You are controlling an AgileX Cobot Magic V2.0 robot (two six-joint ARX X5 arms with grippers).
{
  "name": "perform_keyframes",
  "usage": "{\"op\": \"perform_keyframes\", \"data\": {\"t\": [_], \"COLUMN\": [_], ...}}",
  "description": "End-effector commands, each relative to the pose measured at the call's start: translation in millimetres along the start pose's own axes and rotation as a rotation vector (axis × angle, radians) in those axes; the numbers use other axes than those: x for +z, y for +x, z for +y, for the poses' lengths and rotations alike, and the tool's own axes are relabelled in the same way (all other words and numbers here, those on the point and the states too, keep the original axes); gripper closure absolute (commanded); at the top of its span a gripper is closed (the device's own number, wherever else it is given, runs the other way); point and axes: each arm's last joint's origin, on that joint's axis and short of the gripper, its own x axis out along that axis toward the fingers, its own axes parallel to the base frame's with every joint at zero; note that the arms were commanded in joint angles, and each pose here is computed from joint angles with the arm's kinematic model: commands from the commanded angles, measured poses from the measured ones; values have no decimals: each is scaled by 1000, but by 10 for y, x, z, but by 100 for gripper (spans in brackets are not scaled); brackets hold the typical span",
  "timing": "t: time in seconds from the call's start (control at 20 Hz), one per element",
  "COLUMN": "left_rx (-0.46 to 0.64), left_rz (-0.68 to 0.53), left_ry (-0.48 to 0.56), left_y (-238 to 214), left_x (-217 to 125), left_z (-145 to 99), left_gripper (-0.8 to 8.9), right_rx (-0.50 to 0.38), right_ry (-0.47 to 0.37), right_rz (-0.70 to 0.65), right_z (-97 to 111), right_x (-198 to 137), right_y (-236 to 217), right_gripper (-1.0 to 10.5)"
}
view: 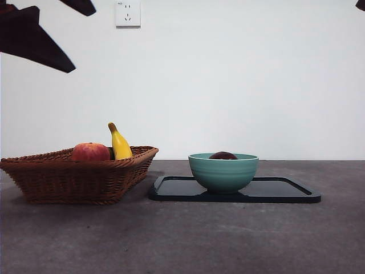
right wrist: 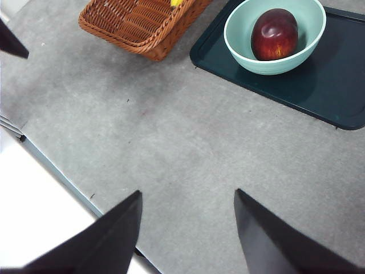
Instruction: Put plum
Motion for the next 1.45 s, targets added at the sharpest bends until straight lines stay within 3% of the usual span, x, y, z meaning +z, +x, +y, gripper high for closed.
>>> {"op": "perform_keyframes", "data": {"t": [0.05, 0.25, 0.5, 0.9, 1.15, 1.45], "left_rx": [-1, 74, 113, 188, 197, 232], "left_rz": [-68, -167, -198, -164, -126, -30], "left_ry": [18, 11, 40, 127, 154, 261], "left_y": [-13, -19, 52, 731, 1289, 1881], "left_x": [99, 321, 890, 1703, 1862, 1718], "left_z": [-14, 5, 98, 545, 819, 1002], "left_gripper": [439, 437, 435, 435, 435, 436], "right_rx": [8, 8, 8, 8, 8, 6], "right_ry": [-10, -10, -10, -10, -10, -5], "right_rz": [-3, -2, -2, -3, -1, 21], "right_z": [10, 11, 11, 11, 10, 9], "right_x": [15, 15, 16, 16, 14, -10], "right_y": [-4, -5, -5, -5, -5, -5], "right_gripper": [691, 691, 691, 691, 691, 691]}}
